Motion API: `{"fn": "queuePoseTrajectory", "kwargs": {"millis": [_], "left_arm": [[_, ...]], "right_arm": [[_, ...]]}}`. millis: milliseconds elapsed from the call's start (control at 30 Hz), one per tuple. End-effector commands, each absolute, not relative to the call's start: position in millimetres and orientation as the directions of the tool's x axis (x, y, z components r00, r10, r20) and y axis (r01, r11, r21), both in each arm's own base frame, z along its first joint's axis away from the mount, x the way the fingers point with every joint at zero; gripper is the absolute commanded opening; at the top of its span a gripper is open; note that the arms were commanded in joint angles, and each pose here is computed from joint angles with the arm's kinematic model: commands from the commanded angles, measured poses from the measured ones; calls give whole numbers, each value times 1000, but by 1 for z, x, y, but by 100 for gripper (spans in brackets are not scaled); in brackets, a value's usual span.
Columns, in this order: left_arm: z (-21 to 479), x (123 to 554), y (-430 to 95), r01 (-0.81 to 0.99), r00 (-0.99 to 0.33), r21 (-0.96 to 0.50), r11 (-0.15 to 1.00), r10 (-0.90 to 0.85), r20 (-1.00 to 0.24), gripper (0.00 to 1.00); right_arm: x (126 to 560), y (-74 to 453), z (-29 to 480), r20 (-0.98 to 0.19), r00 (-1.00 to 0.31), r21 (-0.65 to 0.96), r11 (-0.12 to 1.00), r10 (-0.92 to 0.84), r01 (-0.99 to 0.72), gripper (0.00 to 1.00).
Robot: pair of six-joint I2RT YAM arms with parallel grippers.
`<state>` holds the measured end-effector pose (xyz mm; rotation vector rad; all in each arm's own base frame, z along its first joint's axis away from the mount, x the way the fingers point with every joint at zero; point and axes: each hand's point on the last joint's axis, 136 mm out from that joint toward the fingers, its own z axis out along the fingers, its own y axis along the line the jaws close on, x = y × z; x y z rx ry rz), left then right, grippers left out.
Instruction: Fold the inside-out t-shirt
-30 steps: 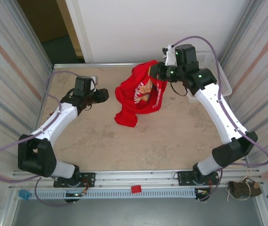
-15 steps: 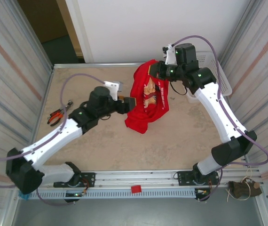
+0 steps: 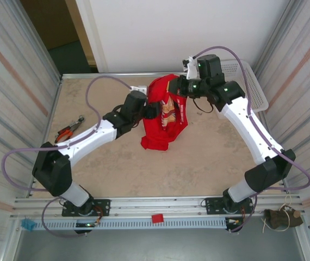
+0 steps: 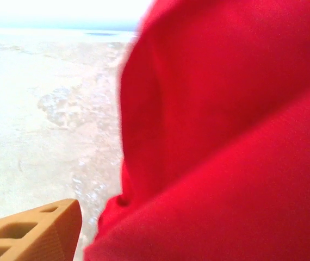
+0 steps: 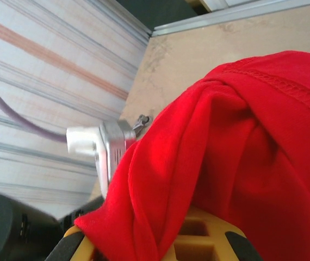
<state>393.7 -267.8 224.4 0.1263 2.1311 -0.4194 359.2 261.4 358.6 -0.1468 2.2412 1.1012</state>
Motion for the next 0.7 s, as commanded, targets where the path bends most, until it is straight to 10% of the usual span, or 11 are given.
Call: {"fn": "queuePoseTrajectory", "kwargs": {"millis": [0, 100, 233, 300, 400, 667], "left_arm": [[211, 419, -261, 206, -580, -252, 945, -89, -810, 73], [190, 427, -291, 325, -636, -340, 882, -62, -769, 66], [193, 432, -307, 397, -656, -411, 821, -60, -753, 0], [208, 432, -301, 402, -633, -395, 826, -62, -772, 0], [231, 425, -297, 404, -638, -396, 825, -56, -768, 0], [257, 401, -305, 439, -671, -374, 817, 21, -741, 0]], "right_arm": [[348, 258, 380, -620, -765, 683, 599, 173, -418, 0], [352, 241, 371, -612, -765, 685, 617, 200, -387, 0], [362, 199, 331, -565, -779, 695, 666, 271, -272, 0], [367, 176, 291, -526, -796, 681, 710, 301, -181, 0], [364, 147, 226, -498, -816, 578, 814, 294, -59, 45], [307, 179, 222, -583, -765, 572, 807, 275, -146, 43]]}}
